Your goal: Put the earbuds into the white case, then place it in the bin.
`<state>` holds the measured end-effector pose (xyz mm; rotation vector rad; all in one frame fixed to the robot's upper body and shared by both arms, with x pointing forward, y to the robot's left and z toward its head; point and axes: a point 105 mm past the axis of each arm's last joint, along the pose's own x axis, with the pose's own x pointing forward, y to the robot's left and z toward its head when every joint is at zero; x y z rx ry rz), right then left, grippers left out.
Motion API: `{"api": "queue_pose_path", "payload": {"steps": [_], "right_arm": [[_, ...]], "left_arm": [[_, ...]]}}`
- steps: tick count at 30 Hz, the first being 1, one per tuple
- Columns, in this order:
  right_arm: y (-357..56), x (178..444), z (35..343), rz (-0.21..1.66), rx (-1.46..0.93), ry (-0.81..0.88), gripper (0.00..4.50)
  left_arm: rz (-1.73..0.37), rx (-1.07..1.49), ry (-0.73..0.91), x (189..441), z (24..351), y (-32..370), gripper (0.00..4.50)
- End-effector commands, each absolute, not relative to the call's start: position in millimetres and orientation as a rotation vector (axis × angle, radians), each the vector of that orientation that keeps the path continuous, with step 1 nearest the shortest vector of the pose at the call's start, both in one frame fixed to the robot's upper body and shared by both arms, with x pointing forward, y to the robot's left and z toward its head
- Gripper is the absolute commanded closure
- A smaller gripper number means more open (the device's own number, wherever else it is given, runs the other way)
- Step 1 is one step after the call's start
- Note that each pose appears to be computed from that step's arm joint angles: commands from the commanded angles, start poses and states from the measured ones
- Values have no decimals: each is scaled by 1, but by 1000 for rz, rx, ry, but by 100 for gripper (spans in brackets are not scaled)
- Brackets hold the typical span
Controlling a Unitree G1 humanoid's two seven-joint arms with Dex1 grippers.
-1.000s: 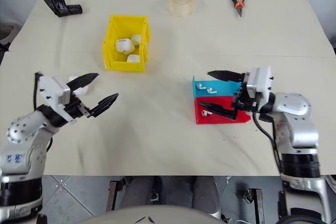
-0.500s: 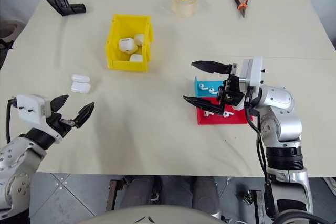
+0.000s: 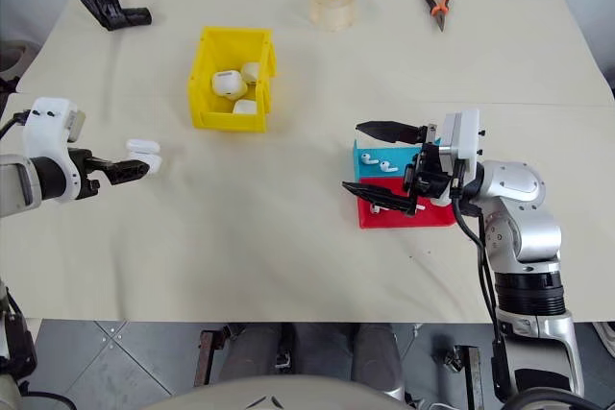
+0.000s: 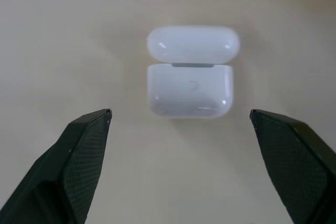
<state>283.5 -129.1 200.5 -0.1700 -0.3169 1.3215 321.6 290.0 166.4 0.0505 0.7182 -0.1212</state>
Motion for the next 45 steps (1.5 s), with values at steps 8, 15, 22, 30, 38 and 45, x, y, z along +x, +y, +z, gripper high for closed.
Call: {"api": "queue_pose_path", "payload": {"steps": [8, 15, 22, 30, 38, 45], "right_arm": [[-123, 270, 208, 1322, -182, -367, 0], [-122, 268, 207, 1310, -171, -371, 0], [-120, 267, 206, 1309, -161, -371, 0], [-122, 268, 205, 1297, -157, -364, 0], [-134, 269, 204, 1256, -182, -334, 0], [-159, 266, 208, 1177, -260, -276, 0]], "left_arm": [[-136, 95, 827, 336, 155, 285, 2], [-122, 84, 804, 344, 152, 287, 2], [-104, 88, 816, 344, 146, 288, 41], [-143, 21, 762, 337, 146, 281, 172], [-683, -24, 40, 309, 201, 208, 172], [-1015, -2, -354, 268, 190, 142, 172]]}}
